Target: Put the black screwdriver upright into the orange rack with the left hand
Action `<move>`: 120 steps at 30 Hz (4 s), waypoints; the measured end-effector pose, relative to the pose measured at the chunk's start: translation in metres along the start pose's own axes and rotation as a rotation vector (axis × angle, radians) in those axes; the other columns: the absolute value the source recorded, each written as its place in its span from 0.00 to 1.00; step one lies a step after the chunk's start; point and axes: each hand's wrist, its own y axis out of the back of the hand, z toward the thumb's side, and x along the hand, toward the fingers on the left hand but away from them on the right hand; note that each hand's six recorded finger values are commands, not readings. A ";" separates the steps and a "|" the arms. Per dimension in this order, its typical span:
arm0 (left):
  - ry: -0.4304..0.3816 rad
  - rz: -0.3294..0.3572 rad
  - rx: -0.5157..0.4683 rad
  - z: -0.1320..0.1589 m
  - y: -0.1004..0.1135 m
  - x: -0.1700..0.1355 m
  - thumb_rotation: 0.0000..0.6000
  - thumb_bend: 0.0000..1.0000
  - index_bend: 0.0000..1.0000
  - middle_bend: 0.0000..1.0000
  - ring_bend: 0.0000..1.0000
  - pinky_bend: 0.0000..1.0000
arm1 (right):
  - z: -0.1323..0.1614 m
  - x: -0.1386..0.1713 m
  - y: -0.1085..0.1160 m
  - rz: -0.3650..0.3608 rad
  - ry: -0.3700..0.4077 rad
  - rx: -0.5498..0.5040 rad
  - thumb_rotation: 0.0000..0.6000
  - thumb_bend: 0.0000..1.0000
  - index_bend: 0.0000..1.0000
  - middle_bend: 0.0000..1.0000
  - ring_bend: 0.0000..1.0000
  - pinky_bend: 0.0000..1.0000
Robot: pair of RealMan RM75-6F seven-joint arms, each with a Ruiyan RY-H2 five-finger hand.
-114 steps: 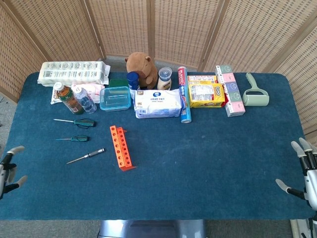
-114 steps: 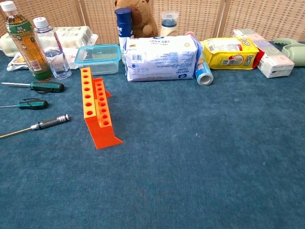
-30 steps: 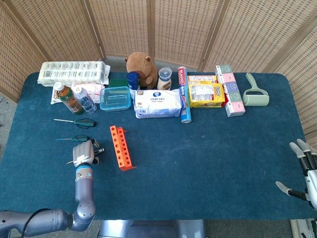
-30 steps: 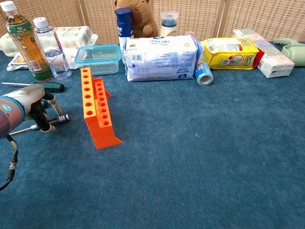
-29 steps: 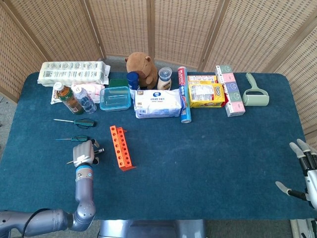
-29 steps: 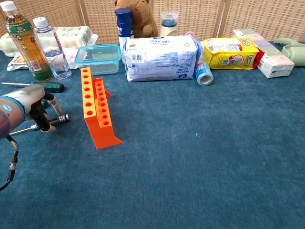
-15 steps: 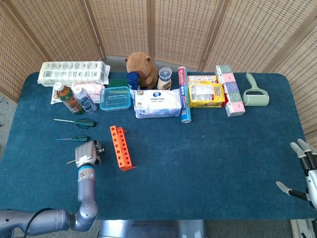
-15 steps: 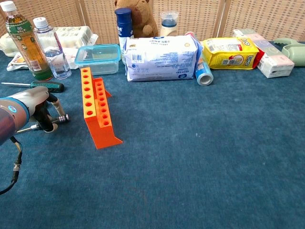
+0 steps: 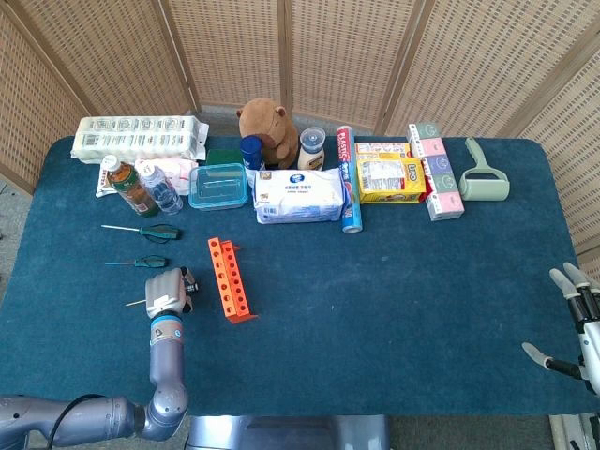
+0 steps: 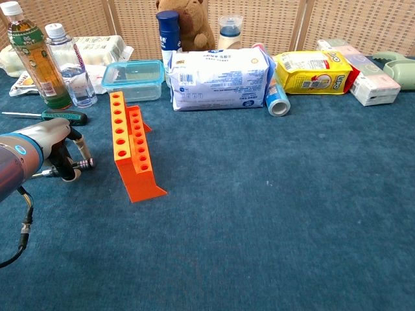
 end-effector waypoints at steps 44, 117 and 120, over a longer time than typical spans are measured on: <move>0.007 0.078 0.105 0.005 -0.006 0.002 1.00 0.41 0.46 1.00 1.00 0.98 | -0.002 0.000 0.004 -0.006 -0.004 -0.018 1.00 0.00 0.02 0.00 0.00 0.00; -0.371 0.352 -0.063 -0.031 0.152 -0.113 1.00 0.43 0.48 1.00 1.00 0.98 | 0.001 -0.001 -0.005 0.005 -0.010 0.014 1.00 0.00 0.02 0.00 0.00 0.00; -0.368 0.374 -0.044 -0.030 0.159 -0.113 1.00 0.43 0.48 1.00 1.00 0.98 | 0.001 -0.002 -0.005 0.005 -0.012 0.013 1.00 0.00 0.02 0.00 0.00 0.00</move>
